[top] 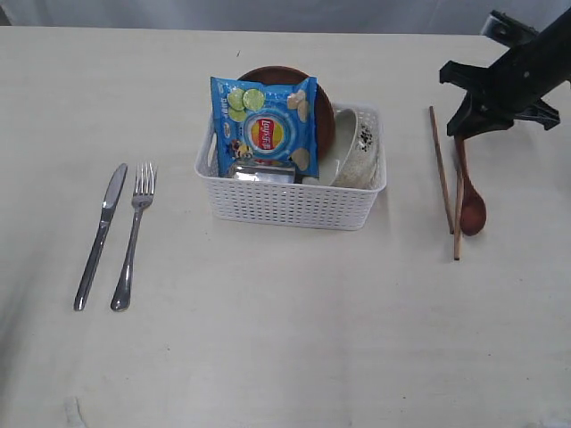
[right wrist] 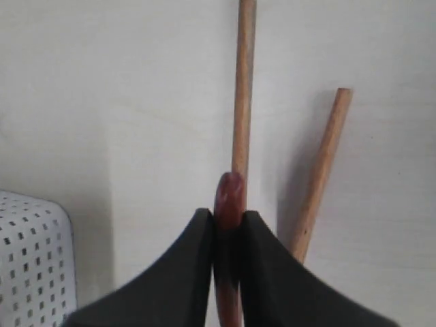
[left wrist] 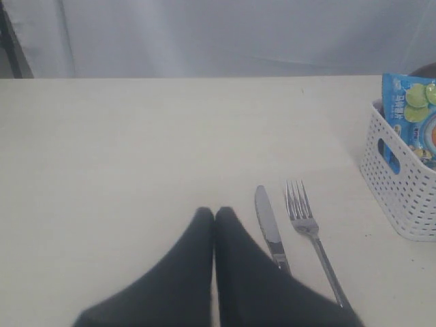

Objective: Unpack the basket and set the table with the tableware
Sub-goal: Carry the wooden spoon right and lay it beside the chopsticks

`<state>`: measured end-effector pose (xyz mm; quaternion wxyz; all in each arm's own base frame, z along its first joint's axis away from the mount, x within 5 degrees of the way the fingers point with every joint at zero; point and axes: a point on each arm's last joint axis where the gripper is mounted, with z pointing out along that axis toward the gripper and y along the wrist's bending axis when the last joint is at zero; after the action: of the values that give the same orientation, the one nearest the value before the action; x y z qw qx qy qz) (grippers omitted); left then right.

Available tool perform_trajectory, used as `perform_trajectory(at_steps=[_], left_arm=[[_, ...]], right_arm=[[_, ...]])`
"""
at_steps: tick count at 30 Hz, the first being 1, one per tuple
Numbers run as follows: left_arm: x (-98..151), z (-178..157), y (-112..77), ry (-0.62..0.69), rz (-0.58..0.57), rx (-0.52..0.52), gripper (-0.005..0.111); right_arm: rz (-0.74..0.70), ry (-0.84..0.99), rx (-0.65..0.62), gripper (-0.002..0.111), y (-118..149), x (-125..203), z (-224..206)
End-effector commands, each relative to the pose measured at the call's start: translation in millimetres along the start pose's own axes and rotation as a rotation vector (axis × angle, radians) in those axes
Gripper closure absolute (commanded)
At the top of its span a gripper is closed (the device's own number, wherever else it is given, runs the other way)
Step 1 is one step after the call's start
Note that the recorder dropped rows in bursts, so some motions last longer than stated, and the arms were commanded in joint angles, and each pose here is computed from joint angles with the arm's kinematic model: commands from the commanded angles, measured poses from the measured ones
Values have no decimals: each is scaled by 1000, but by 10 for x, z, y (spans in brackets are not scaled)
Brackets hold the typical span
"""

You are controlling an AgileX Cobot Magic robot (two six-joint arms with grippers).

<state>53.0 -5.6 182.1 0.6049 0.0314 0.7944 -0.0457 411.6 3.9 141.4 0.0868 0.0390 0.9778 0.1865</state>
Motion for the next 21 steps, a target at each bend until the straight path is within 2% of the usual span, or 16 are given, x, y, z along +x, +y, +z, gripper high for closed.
perform_trajectory(at_steps=[1,4,6,11,14,17,21], left_arm=[[-1,2,3,-10,4,-4,107],[-1,2,3,-10,4,-4,107],[-1,2,3,-10,4,-4,107],[-1,2,3,-10,4,-4,107],[-1,2,3,-10,4,-4,107],[-1,2,3,-10,4,-4,107],[-1,2,3,-10,4,-4,107]], right_arm=[[0,-12,5,84,-39,-16,44],[3,-26,-3,63,-29,-37,13],[-9,-32,-26,57,16,-72,-44],[-68,-75,-102,61,217,-192,-369],[-122,-137,-182,62,432,-261,-701],[-240,-211,-275,62,760,-273,-1007],[-407,-275,-319,62,1213,-192,-1215]])
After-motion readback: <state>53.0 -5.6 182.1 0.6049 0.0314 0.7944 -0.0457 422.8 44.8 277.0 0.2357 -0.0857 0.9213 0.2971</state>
